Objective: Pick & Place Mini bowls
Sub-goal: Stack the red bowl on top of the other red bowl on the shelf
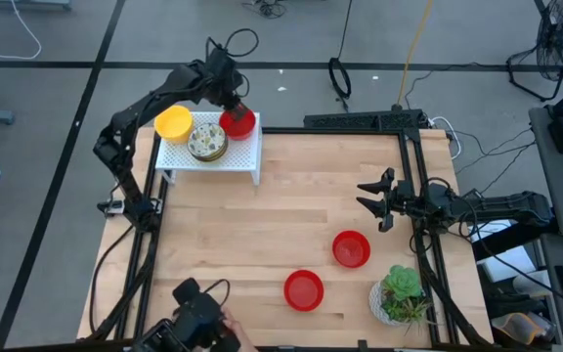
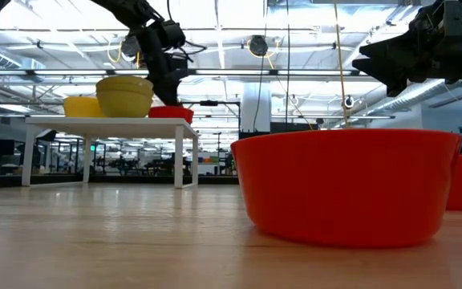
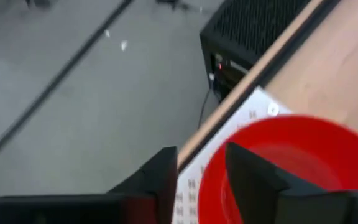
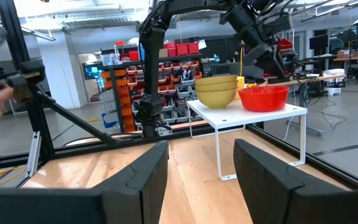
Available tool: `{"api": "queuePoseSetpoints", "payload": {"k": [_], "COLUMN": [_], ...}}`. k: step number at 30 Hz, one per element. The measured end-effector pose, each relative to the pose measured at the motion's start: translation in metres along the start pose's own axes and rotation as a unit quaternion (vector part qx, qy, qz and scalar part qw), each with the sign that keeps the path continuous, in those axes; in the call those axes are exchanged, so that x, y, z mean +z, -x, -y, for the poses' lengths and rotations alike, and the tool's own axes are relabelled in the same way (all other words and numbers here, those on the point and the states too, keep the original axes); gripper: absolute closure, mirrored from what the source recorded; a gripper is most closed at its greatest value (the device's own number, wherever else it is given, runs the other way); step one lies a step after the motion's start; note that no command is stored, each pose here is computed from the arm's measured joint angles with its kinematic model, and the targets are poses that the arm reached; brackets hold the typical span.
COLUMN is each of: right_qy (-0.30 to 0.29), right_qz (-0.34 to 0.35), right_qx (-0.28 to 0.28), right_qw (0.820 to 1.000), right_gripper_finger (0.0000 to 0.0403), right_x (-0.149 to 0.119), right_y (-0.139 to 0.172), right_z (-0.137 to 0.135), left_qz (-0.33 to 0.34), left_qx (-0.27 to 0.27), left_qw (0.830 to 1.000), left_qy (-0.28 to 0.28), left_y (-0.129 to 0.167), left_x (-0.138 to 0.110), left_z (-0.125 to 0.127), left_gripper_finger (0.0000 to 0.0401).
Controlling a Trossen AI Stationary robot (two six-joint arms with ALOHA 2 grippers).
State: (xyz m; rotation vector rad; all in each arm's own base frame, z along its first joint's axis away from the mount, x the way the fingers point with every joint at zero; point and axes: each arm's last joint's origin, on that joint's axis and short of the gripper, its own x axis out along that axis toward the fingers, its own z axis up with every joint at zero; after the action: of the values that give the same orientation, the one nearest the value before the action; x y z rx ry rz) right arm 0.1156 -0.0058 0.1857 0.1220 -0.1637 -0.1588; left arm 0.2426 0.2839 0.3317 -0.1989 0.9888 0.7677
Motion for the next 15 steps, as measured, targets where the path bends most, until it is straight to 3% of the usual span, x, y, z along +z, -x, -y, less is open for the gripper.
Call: {"api": "queuePoseSetpoints", "payload": {"k": [4,8,15], "right_qy": [0.0,0.0,0.0], "right_qz": [0.0,0.0,0.0], "right_qx": [0.0,0.0,0.0], "right_qw": [1.0,1.0,1.0], "right_gripper_finger": [0.0234,0.0234,0.0234], "right_x": [0.0,0.0,0.0], "right_y": [0.0,0.0,0.0], "right_z": [0.0,0.0,0.0], "left_qz": [0.056,0.108,0.095], "left_qx": [-0.013,-0.055,-0.154], "left_qw": [0.998,0.988,0.964], "left_qy": [-0.036,-0.093,-0.193], "left_y": [0.014,0.036,0.06], "left_x": [0.009,0.016,0.008], "left_z": [0.009,0.036,0.126], "left_gripper_finger": [0.0221,0.0197,0.0199]}}
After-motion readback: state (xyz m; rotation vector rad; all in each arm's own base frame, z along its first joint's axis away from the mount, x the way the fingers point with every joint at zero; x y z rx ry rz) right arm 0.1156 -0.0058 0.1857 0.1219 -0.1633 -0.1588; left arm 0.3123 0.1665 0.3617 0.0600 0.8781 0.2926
